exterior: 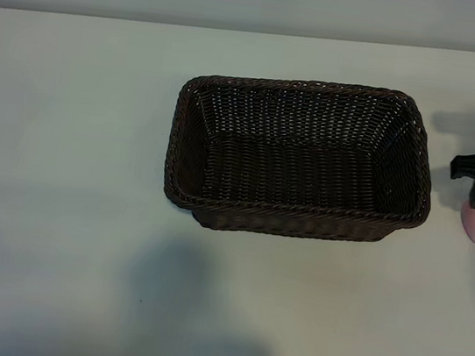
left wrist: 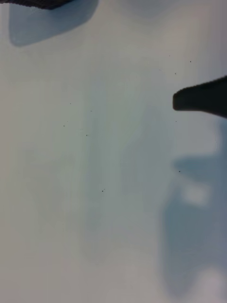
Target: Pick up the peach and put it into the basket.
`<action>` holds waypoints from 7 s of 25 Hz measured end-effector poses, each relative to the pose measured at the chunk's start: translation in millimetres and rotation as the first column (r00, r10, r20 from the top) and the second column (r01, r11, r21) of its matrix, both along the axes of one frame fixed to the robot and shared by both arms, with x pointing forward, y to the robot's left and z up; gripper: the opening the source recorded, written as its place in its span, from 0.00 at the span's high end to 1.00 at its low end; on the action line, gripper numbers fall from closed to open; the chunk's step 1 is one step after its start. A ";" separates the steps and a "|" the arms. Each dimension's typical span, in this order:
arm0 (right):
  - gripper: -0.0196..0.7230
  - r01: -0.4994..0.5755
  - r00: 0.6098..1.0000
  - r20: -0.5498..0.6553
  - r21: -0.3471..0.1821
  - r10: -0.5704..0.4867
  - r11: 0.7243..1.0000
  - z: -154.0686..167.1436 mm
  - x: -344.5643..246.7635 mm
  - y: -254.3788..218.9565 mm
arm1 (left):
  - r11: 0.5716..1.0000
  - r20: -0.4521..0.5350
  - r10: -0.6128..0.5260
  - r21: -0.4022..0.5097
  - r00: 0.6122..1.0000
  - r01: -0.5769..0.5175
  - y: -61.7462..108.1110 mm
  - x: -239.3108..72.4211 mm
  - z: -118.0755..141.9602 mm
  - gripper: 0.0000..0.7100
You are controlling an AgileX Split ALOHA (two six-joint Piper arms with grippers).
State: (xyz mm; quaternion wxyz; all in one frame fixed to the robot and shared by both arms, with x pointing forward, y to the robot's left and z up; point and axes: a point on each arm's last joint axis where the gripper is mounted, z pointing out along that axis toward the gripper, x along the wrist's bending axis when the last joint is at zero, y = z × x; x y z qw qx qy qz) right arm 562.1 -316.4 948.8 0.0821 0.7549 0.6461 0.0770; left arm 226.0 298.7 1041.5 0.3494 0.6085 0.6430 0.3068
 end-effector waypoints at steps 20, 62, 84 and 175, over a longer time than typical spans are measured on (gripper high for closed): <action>0.91 -0.003 0.996 -0.089 -0.014 0.002 1.000 -27.7 2.6 -5.5 | 1.000 -0.001 -0.001 0.000 1.000 0.001 0.0 0.0 -0.1 0.30; 0.92 -0.455 0.857 0.295 0.049 0.422 0.889 144.1 -42.7 127.2 | 1.000 -0.002 -0.001 0.000 1.000 0.001 0.0 -0.1 -0.1 0.30; 0.92 -0.498 0.864 0.113 0.057 0.490 0.865 49.0 23.3 171.8 | 1.000 -0.003 -0.001 0.000 1.000 0.001 0.0 -0.2 -0.2 0.30; 0.18 0.129 0.971 0.203 -0.022 -0.122 0.991 140.3 26.6 -81.7 | 1.000 -0.003 -0.001 0.000 1.000 0.001 0.0 -0.2 -0.2 0.30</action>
